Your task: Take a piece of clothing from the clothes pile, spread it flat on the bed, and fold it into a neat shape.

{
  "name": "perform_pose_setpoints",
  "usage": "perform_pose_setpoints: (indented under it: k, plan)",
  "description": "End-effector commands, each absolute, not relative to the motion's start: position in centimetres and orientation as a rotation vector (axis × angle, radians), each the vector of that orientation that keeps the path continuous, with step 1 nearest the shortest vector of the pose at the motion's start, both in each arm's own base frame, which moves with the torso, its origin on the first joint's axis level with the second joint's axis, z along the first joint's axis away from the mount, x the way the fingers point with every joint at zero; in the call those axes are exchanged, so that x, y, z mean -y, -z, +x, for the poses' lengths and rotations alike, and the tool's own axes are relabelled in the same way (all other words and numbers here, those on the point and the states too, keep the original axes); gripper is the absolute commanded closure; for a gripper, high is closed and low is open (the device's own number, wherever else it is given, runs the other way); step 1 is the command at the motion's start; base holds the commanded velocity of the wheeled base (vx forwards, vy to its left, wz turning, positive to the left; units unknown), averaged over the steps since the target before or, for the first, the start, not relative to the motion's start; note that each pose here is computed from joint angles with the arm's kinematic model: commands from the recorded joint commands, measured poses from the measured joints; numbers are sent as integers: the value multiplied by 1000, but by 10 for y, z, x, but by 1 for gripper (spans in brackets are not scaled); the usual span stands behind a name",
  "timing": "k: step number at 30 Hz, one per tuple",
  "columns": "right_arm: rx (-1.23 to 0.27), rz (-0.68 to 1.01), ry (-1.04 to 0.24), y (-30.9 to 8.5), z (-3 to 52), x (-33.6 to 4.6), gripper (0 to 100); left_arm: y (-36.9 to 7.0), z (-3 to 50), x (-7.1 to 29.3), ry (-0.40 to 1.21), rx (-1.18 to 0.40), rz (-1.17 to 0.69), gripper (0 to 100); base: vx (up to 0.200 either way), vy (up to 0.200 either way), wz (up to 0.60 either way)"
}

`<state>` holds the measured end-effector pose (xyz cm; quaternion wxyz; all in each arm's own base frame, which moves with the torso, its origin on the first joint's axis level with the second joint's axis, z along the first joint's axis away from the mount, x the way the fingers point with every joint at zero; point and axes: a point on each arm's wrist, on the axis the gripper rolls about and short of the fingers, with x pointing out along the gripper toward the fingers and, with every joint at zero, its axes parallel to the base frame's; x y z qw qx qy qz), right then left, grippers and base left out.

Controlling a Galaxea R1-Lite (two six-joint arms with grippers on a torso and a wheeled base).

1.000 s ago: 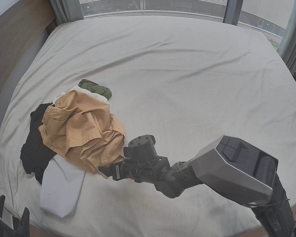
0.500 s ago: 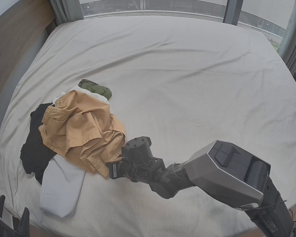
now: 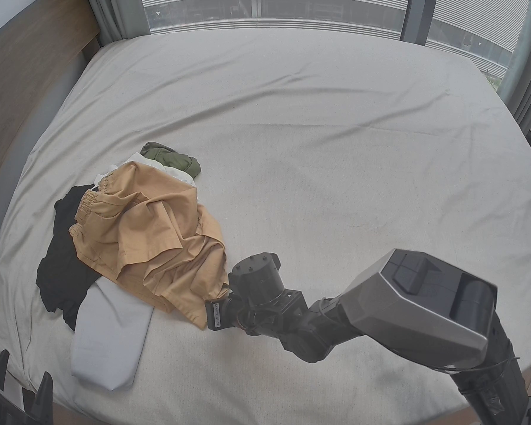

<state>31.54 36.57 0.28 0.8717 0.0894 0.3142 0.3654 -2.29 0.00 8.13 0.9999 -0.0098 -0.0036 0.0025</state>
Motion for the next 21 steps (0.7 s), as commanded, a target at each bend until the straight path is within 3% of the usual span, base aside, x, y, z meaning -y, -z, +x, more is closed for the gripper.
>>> perform_pose_setpoints:
  k: [1,21]
  plan:
    - [-655,188,-748,-25,309,-348,100,-76,-23,0,-6,5,-20,0,0,0,0]
    - [-724,165,-691,-23,300,-315,100,-76,-23,0,-6,5,-20,0,0,0,0]
